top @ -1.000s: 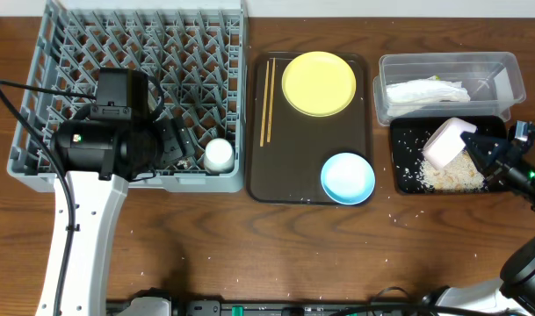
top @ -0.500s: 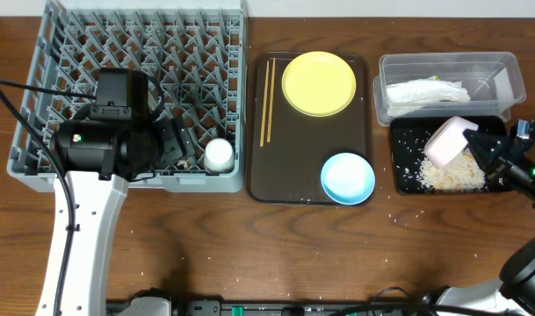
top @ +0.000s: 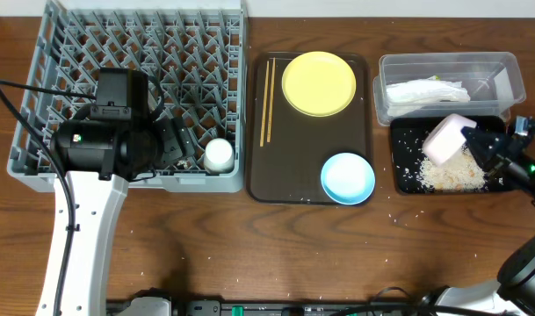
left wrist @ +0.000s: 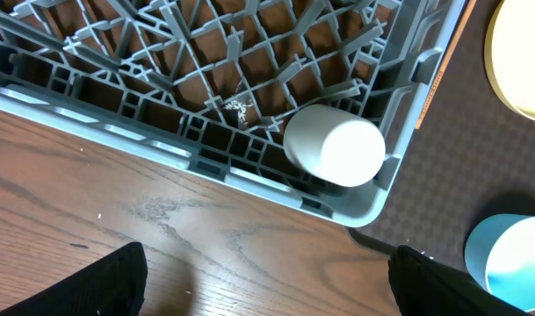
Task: Sort waste into correct bins and load items into the dishwasher
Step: 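Tip the bowl with the right gripper to dump rice onto black tray, then carry the empty bowl back and set it on the brown tray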
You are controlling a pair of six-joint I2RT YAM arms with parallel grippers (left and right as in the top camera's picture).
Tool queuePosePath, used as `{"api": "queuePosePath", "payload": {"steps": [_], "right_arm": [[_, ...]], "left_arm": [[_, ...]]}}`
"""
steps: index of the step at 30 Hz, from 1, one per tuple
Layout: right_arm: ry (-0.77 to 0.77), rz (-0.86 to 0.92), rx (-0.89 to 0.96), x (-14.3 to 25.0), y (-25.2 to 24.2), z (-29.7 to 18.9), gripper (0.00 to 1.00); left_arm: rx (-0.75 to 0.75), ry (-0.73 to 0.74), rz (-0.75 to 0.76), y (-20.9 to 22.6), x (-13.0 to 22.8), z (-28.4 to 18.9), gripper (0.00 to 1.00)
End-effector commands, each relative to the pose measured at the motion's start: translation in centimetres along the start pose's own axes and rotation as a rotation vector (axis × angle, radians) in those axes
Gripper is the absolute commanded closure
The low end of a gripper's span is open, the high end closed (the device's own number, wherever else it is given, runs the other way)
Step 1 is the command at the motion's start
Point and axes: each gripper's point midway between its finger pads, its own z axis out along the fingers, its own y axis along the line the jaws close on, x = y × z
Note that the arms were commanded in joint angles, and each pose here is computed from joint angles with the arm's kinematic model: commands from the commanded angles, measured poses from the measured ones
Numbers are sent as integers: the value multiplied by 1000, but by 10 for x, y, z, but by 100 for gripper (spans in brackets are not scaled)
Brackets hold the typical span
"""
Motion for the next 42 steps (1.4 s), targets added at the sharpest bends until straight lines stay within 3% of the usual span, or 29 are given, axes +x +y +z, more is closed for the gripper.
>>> {"api": "queuePosePath", "payload": {"steps": [1,11,24,33,42], "right_arm": [[35,-123,58,15,19,20,99],[48,-469,324,65,78,82,99],[276,-951,643,163,125,190,99],[549,-996,724,224,56,254,99],[705,-992,892,255,-25,270,99]], "left_arm": [[-20,0,-15,4,-1,1,10],[-20,0,-15,4,-1,1,10],[-20,0,-14,4,-1,2,11],[-24,6,-14,5,0,3,10],[-24,7,-14,5,0,4,10]]}}
